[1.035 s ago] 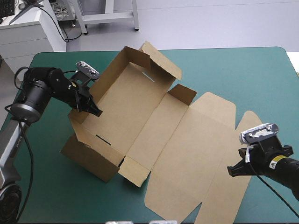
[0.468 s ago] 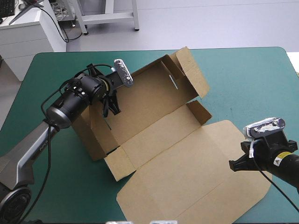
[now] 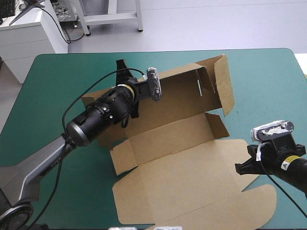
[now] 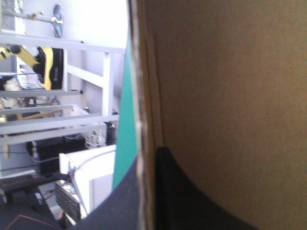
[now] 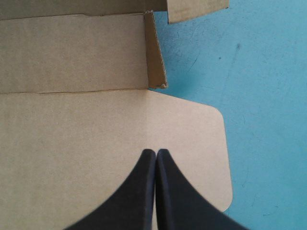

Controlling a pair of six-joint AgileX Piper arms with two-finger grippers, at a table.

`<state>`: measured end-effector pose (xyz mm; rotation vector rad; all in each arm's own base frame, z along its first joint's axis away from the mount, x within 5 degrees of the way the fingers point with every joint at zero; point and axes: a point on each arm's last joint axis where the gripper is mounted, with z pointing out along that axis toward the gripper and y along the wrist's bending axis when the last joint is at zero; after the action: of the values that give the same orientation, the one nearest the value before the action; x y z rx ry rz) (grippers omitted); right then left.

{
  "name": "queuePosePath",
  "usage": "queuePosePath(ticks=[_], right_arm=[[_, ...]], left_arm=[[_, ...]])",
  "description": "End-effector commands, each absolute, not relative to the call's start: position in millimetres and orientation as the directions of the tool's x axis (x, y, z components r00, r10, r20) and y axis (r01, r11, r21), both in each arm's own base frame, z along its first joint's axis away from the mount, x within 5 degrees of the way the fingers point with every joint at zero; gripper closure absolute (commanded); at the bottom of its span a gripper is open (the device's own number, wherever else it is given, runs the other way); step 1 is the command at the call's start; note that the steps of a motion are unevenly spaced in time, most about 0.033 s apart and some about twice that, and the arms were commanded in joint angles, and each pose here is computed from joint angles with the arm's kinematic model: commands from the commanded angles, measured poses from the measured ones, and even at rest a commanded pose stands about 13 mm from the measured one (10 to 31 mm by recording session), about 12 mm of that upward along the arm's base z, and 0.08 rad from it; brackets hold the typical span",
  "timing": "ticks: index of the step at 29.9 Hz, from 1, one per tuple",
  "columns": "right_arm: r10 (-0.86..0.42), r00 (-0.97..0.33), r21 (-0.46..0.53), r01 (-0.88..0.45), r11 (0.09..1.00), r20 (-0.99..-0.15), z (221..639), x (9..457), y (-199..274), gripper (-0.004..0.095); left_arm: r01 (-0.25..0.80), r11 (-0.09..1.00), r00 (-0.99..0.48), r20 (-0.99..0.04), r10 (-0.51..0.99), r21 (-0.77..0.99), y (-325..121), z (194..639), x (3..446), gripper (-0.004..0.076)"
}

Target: Fold the box

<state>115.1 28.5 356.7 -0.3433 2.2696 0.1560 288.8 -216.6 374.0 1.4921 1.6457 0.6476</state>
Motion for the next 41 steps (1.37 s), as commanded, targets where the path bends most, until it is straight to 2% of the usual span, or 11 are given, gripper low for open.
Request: queuePosePath(ticks=[1,8,15,29,35,41], right_arm=[[-0.168,-0.560,-0.004,-0.281,0.960,-0.811,372,117,28,0.0927],[-0.161,-0.564,0.002,-0.277,0.961,-0.810,372,117,28,0.0927],[-0.157,-0.565,0.005,-0.275,0.961,-0.810,372,117,28,0.0927],[-0.158,-0.562,0.003,-0.274,0.962,-0.812,372,118,28,0.0927],[-0.157,-0.556,0.001,-0.273,0.962,-0.816,373,118,28,0.0927],[-0.143,-0.538,0.007,-0.266,0.964,-0.831,377,118,28,0.0927]], left_arm=[[0.419,0.135,0.127,-0.205,0.971,0.898,-221,408,278,0.0732],[0.377,0.122,0.109,-0.174,0.979,0.918,-219,411,278,0.0732],[0.278,0.075,0.219,-0.139,0.966,0.958,-231,414,267,0.0732],[0.399,-0.001,0.228,-0.098,0.969,0.917,-245,354,247,0.0732],[0.449,0.031,0.193,-0.131,0.972,0.893,-243,333,243,0.0732],[0.461,-0.015,0.190,-0.082,0.978,0.887,-238,314,240,0.0732]])
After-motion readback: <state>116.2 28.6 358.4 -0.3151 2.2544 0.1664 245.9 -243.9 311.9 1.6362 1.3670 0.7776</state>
